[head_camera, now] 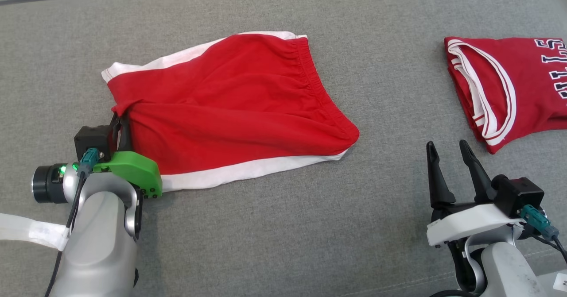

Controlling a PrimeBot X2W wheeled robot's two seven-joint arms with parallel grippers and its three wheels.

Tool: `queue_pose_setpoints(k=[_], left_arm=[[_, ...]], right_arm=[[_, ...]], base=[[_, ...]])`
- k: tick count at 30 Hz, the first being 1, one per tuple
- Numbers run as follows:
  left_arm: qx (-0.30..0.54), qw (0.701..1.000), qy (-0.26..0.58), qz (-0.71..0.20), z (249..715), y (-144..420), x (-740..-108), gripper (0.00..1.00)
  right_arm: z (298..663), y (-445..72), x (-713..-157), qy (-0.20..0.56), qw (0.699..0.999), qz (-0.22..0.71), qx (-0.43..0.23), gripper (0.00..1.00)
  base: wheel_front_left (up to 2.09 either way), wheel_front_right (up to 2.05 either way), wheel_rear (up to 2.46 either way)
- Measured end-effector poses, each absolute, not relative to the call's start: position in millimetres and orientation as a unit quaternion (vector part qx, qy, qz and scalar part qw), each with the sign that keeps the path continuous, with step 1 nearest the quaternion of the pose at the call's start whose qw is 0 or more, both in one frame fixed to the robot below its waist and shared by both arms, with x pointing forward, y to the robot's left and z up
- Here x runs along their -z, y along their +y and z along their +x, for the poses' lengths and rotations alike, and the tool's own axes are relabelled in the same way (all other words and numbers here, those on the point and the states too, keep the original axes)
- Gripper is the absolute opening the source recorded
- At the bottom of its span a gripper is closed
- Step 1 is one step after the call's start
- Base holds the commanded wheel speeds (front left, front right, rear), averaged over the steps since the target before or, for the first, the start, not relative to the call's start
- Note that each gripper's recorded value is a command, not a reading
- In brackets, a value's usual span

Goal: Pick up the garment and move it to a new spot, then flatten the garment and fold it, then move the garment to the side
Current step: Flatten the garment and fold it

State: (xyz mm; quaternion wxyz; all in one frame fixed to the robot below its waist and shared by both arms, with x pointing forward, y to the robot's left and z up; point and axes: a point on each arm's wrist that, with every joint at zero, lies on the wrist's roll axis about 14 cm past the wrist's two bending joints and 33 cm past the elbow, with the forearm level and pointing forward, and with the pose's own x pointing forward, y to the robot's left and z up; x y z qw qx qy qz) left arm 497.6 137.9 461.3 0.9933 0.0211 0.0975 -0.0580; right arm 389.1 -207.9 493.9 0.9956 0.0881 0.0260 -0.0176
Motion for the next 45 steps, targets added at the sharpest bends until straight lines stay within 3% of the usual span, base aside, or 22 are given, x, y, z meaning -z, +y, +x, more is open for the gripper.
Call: queue_pose_setpoints(k=[1,30,45], left_arm=[[0.056,0.993,0.099,0.022,496.2,139.8,-461.5,1.0],[0.031,0.998,0.042,-0.036,344.6,153.8,-493.3,1.0],[0.023,0.999,0.026,-0.037,327.0,157.6,-502.3,1.0]], right_arm=[[389.1,-206.3,-495.6,0.024,0.996,0.089,0.015,1.0],[337.0,-179.4,-547.4,-0.048,0.994,0.096,-0.024,1.0],[328.2,-175.1,-549.4,-0.052,0.994,0.086,-0.032,1.0]], base=[[0.0,0.0,0.0],[0.0,0.0,0.0],[0.0,0.0,0.0]])
